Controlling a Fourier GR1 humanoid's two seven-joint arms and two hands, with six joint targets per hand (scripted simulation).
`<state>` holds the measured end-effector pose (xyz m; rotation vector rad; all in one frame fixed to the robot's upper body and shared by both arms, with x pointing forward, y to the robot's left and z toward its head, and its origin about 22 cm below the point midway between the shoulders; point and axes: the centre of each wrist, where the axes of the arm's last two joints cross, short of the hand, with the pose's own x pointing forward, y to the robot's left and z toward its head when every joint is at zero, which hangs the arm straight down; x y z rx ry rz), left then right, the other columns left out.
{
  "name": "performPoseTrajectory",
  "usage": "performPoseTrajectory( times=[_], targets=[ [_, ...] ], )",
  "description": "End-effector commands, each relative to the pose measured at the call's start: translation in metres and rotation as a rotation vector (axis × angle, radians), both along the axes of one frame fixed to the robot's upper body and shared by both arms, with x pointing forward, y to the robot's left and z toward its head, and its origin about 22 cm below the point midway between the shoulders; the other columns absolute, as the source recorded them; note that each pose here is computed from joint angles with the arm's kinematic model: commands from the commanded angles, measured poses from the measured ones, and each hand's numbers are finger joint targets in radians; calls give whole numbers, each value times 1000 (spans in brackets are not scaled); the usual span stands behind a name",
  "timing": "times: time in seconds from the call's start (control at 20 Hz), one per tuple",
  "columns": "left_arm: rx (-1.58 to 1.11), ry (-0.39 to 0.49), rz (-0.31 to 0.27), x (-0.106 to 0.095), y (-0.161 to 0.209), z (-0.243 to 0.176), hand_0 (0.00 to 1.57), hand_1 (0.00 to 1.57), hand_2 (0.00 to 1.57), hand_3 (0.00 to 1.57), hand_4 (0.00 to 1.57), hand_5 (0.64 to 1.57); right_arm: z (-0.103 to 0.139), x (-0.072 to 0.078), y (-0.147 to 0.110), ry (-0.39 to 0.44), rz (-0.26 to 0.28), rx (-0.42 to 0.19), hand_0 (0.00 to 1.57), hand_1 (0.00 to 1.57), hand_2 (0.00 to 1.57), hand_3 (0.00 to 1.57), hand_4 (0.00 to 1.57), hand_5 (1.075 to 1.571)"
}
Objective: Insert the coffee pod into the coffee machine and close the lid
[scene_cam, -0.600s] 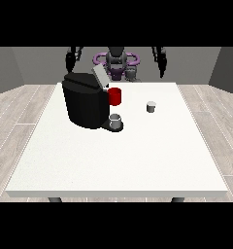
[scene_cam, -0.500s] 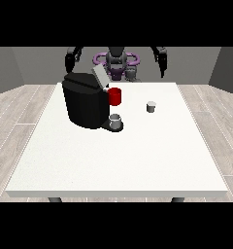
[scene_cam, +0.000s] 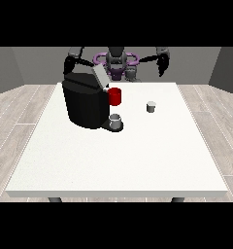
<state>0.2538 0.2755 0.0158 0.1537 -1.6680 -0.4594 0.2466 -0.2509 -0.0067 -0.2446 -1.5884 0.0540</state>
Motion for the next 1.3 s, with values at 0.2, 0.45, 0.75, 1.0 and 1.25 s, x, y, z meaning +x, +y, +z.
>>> performPoseTrajectory(
  times=[0.2, 0.45, 0.75, 1.0, 1.25],
  targets=[
    [190, 7, 5, 41, 48, 33, 0, 0, 0, 0, 0, 1571, 10, 14, 26, -64, 12, -46, 0, 0, 0, 0, 0, 1571],
    [273, 60, 55, 75, 45, 61, 0, 0, 0, 0, 0, 1571, 36, 36, 36, -70, 58, 4, 0, 0, 0, 0, 0, 1571],
    [401, 103, 80, 88, 80, 62, 0, 0, 0, 0, 0, 1571, 37, 36, 39, -80, 104, -42, 0, 0, 0, 0, 0, 1571],
    [461, 109, 47, 105, 67, 61, 0, 0, 0, 0, 0, 1571, 36, 46, 69, -112, 118, 9, 0, 0, 0, 0, 0, 1571],
    [543, 95, 32, 98, 78, 26, 0, 0, 0, 0, 0, 1571, 46, 53, 59, -101, 96, -40, 0, 0, 0, 0, 0, 1571]
  ],
)
